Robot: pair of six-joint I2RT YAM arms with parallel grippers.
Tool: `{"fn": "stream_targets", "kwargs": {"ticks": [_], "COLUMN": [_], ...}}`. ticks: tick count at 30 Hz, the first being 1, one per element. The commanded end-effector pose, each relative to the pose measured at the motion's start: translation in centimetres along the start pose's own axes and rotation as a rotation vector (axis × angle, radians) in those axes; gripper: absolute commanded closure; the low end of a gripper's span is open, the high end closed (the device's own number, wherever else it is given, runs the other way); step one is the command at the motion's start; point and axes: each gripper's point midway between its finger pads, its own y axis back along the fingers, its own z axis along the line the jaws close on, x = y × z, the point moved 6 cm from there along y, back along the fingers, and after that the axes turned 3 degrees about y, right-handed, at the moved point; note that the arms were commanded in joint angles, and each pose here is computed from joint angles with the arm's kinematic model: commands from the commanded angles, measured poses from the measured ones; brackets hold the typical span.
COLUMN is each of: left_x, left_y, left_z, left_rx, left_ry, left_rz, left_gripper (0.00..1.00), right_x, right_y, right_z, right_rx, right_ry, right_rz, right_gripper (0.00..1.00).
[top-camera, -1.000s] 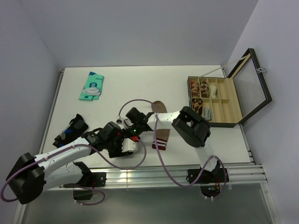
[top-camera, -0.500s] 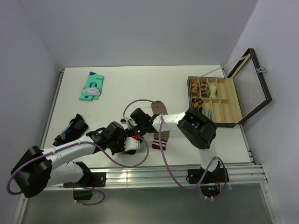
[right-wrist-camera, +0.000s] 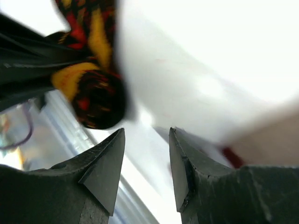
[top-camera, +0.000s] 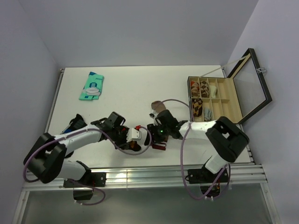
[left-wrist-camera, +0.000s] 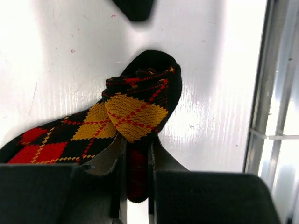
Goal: Roll the socks
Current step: Roll the sock at the center of the board.
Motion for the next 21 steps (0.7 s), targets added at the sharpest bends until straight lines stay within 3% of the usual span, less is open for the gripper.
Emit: {"fn": "stream_targets", "kwargs": {"ticks": [1, 6, 12, 15, 21], "left_x": [0.1, 1.2, 1.5, 1.4, 1.4], "left_y": [0.6, 1.6, 1.5, 1.4, 1.2], "left_z": [-0.1, 0.9, 2.2, 2.4, 2.3], "left_rx": [0.157, 0.348, 0.582, 0.630, 0.652], "left_ry": [0.036, 0.148, 0.250, 0.280, 0.296], "left_rz": [0.005, 0.034, 0.045, 0.051, 0.045], "left_gripper": [1.00, 1.00, 1.00, 1.00, 1.00], "right_x": [0.8, 0.9, 0.2, 0.0, 0.7], "right_y": [1.3, 3.3, 5.0, 5.4, 3.6], "right_z": [-3.3, -3.1, 0.9, 2.6, 5.7], "right_rx": [0.215, 0.240, 0.188, 0.182, 0.140], "right_ry": [-0.044, 0.008, 0.227, 0.319, 0.465], "right_rz": [-0.113, -0.232, -0.427, -0.519, -0.551], "right_gripper": [0.48, 0.48, 0.43, 0.38, 0.35]}}
